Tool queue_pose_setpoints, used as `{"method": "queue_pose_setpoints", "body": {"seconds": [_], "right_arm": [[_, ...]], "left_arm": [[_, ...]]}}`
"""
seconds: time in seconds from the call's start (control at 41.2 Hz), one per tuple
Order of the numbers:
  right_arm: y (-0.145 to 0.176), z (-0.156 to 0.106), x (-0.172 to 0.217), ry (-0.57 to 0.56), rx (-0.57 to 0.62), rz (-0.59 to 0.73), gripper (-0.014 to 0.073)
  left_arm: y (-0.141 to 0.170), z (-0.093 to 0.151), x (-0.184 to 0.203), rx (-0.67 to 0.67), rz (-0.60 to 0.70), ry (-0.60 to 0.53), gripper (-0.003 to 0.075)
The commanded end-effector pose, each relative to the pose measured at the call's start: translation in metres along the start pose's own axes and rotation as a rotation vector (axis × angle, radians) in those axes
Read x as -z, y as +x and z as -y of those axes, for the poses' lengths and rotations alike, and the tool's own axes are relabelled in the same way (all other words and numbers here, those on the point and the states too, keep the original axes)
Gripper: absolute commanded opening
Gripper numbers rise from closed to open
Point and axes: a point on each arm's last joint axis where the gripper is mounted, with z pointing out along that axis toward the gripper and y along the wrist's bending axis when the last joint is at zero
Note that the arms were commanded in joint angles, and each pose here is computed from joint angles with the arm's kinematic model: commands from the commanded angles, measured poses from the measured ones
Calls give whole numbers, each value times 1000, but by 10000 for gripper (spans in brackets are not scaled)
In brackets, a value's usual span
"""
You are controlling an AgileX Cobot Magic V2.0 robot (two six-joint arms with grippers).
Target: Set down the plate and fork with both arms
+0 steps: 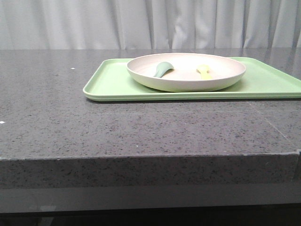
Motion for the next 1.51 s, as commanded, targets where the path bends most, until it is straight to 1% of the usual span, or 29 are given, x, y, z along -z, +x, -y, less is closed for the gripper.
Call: {"method": "queue_pose_setpoints", "body": {"seconds": [0.0,0.121,0.243,0.364,0.486,0.607,0.704,0.801,1.02,1.214,1.481], "right_arm": [[-27,-8,-6,-38,9,94,552],[-46,-25,-26,-111,42,48,552],[-59,-43,-59,-167,72,-70,549],[-71,-54,-91,-185,51,-172,549],[-83,-63,-119,-180,35,-213,542],[-90,-74,-141,-152,19,-261,494],[-94,-80,-155,-93,22,-322,493],[-96,-85,-171,-34,-3,-388,493],[-95,-91,-209,17,-68,-499,493],[-83,-94,-235,36,-79,-588,492],[-70,-93,-250,51,-86,-657,488]], "left_arm": [[-16,1,2,6,101,9,-18],[-16,1,2,6,101,9,-18],[-16,1,2,6,101,9,-18],[-16,1,2,6,101,9,-18],[-16,1,2,6,101,9,-18],[-16,1,2,6,101,9,-18],[-16,1,2,6,101,9,-18],[-16,1,2,6,101,9,-18],[-16,1,2,6,101,9,-18],[-16,1,2,6,101,9,-18],[-16,1,2,6,101,9,-18]]}}
